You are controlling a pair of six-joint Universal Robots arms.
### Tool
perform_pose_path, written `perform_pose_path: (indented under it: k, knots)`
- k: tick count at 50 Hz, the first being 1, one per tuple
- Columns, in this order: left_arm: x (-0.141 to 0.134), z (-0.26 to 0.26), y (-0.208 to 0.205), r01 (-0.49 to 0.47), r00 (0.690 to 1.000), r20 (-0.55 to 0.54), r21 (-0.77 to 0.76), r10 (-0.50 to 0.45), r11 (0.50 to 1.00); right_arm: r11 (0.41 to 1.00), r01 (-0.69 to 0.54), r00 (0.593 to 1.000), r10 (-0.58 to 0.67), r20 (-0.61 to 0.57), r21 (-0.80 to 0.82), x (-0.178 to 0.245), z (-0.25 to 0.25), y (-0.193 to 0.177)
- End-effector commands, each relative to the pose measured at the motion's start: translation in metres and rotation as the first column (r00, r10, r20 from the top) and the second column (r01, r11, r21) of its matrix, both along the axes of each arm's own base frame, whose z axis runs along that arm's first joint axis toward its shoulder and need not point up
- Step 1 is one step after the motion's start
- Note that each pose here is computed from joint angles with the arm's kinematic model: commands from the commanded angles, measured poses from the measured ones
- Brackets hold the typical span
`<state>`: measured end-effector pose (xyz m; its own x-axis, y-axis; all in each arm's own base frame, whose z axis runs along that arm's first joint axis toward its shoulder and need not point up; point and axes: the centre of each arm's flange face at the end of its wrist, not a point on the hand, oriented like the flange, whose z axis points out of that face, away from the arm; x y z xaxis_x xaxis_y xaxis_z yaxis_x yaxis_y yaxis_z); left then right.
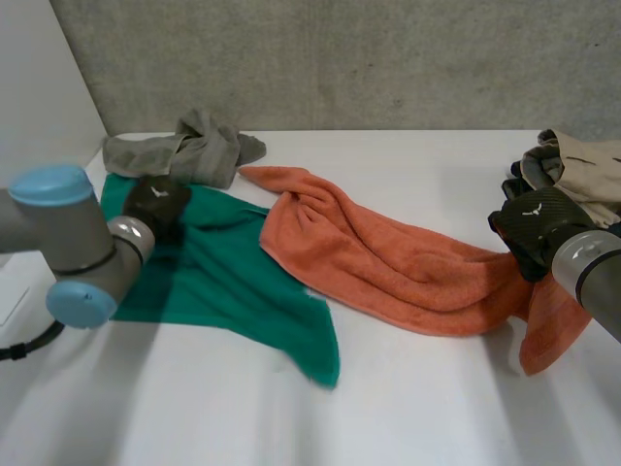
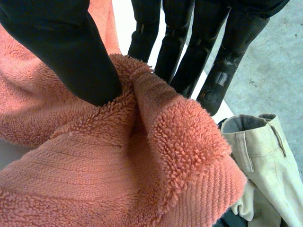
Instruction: Fold the laundry.
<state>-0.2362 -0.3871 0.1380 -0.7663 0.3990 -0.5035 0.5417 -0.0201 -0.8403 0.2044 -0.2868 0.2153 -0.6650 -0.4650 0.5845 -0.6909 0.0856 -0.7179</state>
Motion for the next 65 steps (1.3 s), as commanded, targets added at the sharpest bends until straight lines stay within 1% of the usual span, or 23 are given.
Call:
perform_pose_path:
  k: [1,3,5,7,8,11,17,21,22,23,25,26,28,29,33,35,36,38,43,47,50,56,65]
  knots:
    - [0.08,0.126,-0.056,-0.399,0.917,-0.147,-0.365,0.371,0.841,1.0,0.0,1.0,0.0,-0.001,-0.002,0.0,0.0,0.0]
    - [0.093,0.146,-0.061,-0.43,0.903,-0.187,-0.433,0.388,0.792,1.0,0.002,1.0,-0.002,-0.001,0.0,0.0,-0.001,0.0]
    - [0.092,0.159,-0.062,-0.429,0.903,-0.224,-0.491,0.366,0.758,1.0,0.002,1.0,-0.002,-0.001,0.003,0.0,-0.001,0.001]
    - [0.086,0.158,-0.06,-0.412,0.911,-0.229,-0.505,0.343,0.758,1.0,0.002,1.0,-0.002,-0.002,0.007,-0.001,-0.003,0.001]
    - [0.077,0.151,-0.056,-0.375,0.927,-0.211,-0.501,0.31,0.78,1.0,0.002,1.0,-0.002,-0.002,0.009,-0.001,-0.003,0.002]
    - [0.054,0.133,-0.041,-0.284,0.958,-0.17,-0.465,0.23,0.838,1.0,0.001,1.0,-0.001,-0.002,0.012,0.0,-0.004,0.003]
    - [0.03,0.102,-0.016,-0.193,0.98,-0.124,-0.379,0.158,0.905,1.0,-0.006,1.0,0.006,0.001,0.023,0.001,-0.006,0.006]
    - [-0.005,0.082,0.012,-0.098,0.992,-0.105,-0.314,0.068,0.944,1.0,-0.015,1.0,0.015,0.004,0.022,0.003,-0.006,0.008]
    - [-0.018,0.073,0.025,-0.051,0.995,-0.092,-0.279,0.026,0.959,1.0,-0.016,1.0,0.016,0.005,0.021,0.004,-0.005,0.008]
    - [-0.023,0.068,0.031,-0.028,0.996,-0.085,-0.259,0.006,0.965,1.0,-0.021,1.0,0.021,0.009,0.019,0.005,-0.005,0.009]
    - [-0.031,0.06,0.042,0.018,0.997,-0.073,-0.221,-0.035,0.975,0.999,-0.045,0.999,0.045,0.031,0.011,0.009,0.001,0.013]
    - [-0.038,0.054,0.052,0.069,0.994,-0.069,-0.184,-0.083,0.981,0.998,-0.055,0.998,0.055,0.043,0.009,0.011,0.003,0.014]
    - [-0.046,0.047,0.062,0.124,0.988,-0.075,-0.143,-0.136,0.982,0.997,-0.075,0.993,0.076,0.091,-0.022,0.013,0.018,0.019]
    - [-0.056,0.037,0.073,0.191,0.976,-0.086,-0.096,-0.199,0.977,0.996,-0.081,0.991,0.084,0.106,-0.033,0.014,0.023,0.021]
    - [-0.087,0.014,0.095,0.345,0.93,-0.132,-0.016,-0.344,0.939,0.99,-0.113,0.976,0.127,0.179,-0.089,0.019,0.047,0.029]
    - [-0.092,0.013,0.095,0.36,0.922,-0.148,-0.011,-0.358,0.933,0.985,-0.125,0.968,0.147,0.203,-0.12,0.021,0.059,0.034]
    - [-0.095,0.012,0.096,0.364,0.919,-0.157,-0.007,-0.361,0.931,0.976,-0.135,0.957,0.173,0.231,-0.172,0.023,0.078,0.039]
    - [-0.099,0.012,0.094,0.362,0.916,-0.186,0.0,-0.356,0.932,0.966,-0.136,0.947,0.191,0.257,-0.218,0.025,0.094,0.043]
    - [-0.103,0.013,0.096,0.354,0.903,-0.272,0.037,-0.331,0.935,0.932,-0.123,0.899,0.25,0.36,-0.341,0.03,0.145,0.054]
    - [-0.108,0.006,0.101,0.356,0.889,-0.338,0.084,-0.31,0.931,0.922,-0.115,0.873,0.272,0.406,-0.369,0.031,0.162,0.06]
    - [-0.112,-0.002,0.104,0.349,0.888,-0.356,0.111,-0.29,0.931,0.916,-0.123,0.857,0.292,0.424,-0.382,0.034,0.169,0.065]
    - [-0.118,-0.012,0.103,0.314,0.9,-0.357,0.127,-0.252,0.941,0.9,-0.16,0.83,0.345,0.438,-0.406,0.046,0.179,0.08]
    - [-0.135,-0.017,0.11,0.325,0.889,-0.375,0.115,-0.262,0.939,0.89,-0.141,0.795,0.362,0.486,-0.433,0.047,0.2,0.096]
